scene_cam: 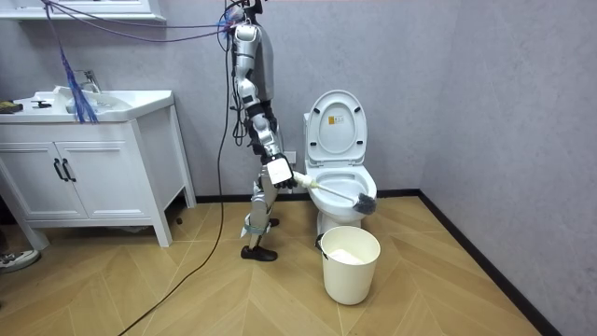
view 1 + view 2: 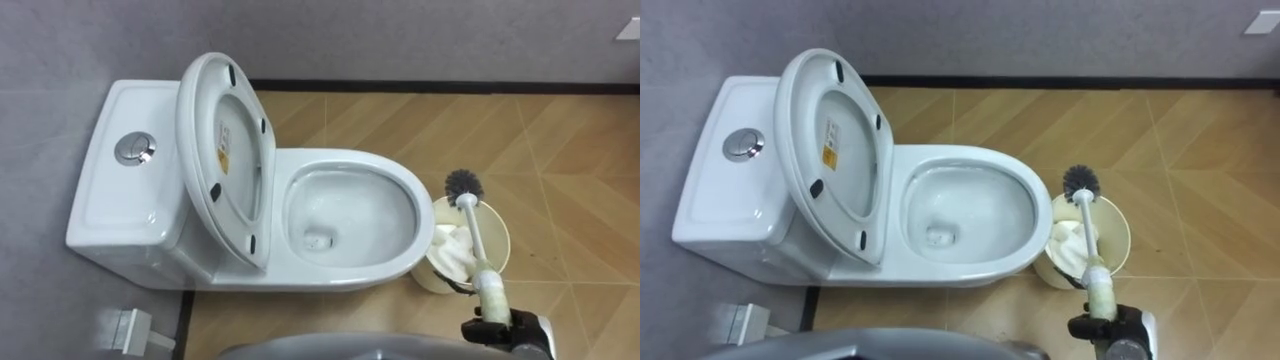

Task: Brush toilet

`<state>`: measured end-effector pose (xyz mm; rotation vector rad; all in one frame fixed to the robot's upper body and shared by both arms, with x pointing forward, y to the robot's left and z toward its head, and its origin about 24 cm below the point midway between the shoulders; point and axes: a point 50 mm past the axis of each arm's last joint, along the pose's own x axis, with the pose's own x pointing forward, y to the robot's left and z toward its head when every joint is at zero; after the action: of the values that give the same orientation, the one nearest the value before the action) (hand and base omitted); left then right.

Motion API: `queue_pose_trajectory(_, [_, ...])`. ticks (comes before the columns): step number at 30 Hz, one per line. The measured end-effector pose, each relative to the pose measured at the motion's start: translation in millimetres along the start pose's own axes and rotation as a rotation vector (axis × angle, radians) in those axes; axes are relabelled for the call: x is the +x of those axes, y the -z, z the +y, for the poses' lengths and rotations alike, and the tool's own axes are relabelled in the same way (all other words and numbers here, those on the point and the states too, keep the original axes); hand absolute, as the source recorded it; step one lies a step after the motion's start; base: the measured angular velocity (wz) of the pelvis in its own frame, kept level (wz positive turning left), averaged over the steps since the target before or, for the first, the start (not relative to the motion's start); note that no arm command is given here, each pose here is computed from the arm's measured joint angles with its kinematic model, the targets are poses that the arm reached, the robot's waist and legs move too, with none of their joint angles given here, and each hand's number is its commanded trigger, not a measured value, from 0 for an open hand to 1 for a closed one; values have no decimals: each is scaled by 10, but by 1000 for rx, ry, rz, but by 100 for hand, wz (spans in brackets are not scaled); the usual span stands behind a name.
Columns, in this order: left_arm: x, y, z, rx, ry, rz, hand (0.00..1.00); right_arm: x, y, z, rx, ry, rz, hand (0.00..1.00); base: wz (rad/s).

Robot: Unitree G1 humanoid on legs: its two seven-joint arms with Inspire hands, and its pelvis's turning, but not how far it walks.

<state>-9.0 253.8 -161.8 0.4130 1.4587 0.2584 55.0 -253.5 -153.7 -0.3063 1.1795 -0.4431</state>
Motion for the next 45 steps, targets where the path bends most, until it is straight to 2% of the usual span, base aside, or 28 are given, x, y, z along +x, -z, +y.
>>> queue_pose_trajectory(1, [1, -4, 0, 0, 1, -1, 0, 0, -2, 0, -1, 0, -1, 100, 0])
queue_pose_trajectory(2, [1, -4, -1, 0, 2, -1, 0, 1, -5, 1, -1, 0, -1, 44, 0])
queue_pose_trajectory(3, [1, -4, -1, 0, 2, -1, 0, 2, -10, 2, 0, -1, -3, 0, 0])
queue_pose_trajectory(26, [8, -56, 6, 0, -4, -12, 0, 5, -38, 8, 0, -7, -13, 0, 0])
queue_pose_trajectory(34, [6, -63, -4, 56, -7, -20, 0, 3, -31, 35, -1, -56, -12, 0, 0])
queue_pose_trajectory(45, [1, -39, -34, 60, -2, 14, 0, -46, 187, 97, -10, -92, 70, 0, 2])
